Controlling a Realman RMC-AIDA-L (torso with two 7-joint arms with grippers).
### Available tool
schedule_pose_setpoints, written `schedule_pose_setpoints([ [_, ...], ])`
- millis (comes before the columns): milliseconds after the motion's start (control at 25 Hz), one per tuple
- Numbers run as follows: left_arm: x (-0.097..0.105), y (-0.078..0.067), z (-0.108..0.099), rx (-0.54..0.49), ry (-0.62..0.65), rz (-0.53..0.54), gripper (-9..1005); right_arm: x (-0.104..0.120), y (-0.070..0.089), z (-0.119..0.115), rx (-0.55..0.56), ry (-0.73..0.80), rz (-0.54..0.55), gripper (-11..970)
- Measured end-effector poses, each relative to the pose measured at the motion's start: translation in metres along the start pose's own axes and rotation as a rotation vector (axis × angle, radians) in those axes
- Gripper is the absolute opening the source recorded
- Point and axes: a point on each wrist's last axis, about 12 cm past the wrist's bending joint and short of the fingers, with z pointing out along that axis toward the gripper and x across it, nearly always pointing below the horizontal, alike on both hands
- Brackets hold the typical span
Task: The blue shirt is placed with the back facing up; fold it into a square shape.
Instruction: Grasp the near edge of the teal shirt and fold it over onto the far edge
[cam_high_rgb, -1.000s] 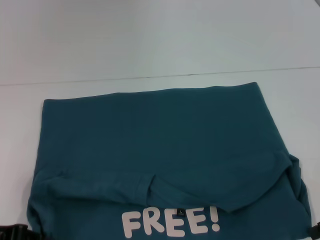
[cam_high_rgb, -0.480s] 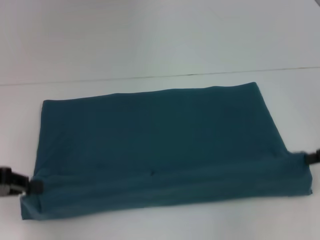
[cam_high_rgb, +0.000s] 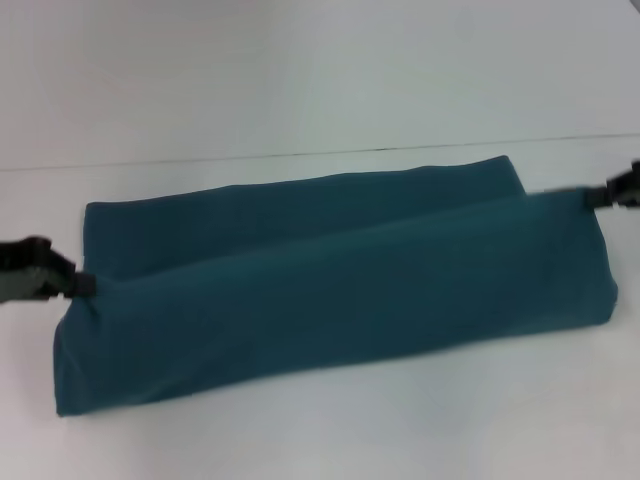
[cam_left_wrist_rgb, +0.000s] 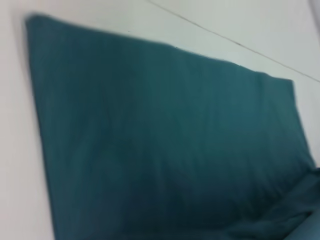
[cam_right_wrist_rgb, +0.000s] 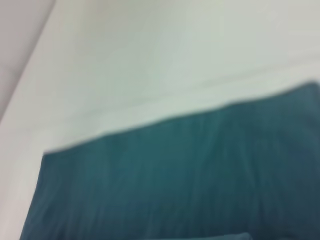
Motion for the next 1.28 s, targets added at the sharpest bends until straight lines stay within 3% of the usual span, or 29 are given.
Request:
schedule_pose_setpoints([
  [200,-0.021,-0.012,0.010,-0.089,-0.022,0.026,47,-0.015,0.005,0.017,0.039,-0.048,-0.002,79],
  [520,-0.034,-0.013,0.033,-0.198,-0.099,0.047,49,-0.018,0.002,0.052,0.135,-0.107,0.015,88],
  [760,-0.043,-0.009,0.032,-0.213,-0.184,0.026,49,-0.021,-0.001,0.062,0.193,-0.188,0.022,96],
  [1040,-0.044,-0.009,0.052,-0.238,-0.266,0.039,48,-0.015,-0.004,0.082,0.254,-0.210,0.014,104],
  [1280,-0.048,-0.011,0.051,-0.242,-0.294,0.044,48,-0.016,-0.005,0.087,0.283,-0.237,0.004,111],
])
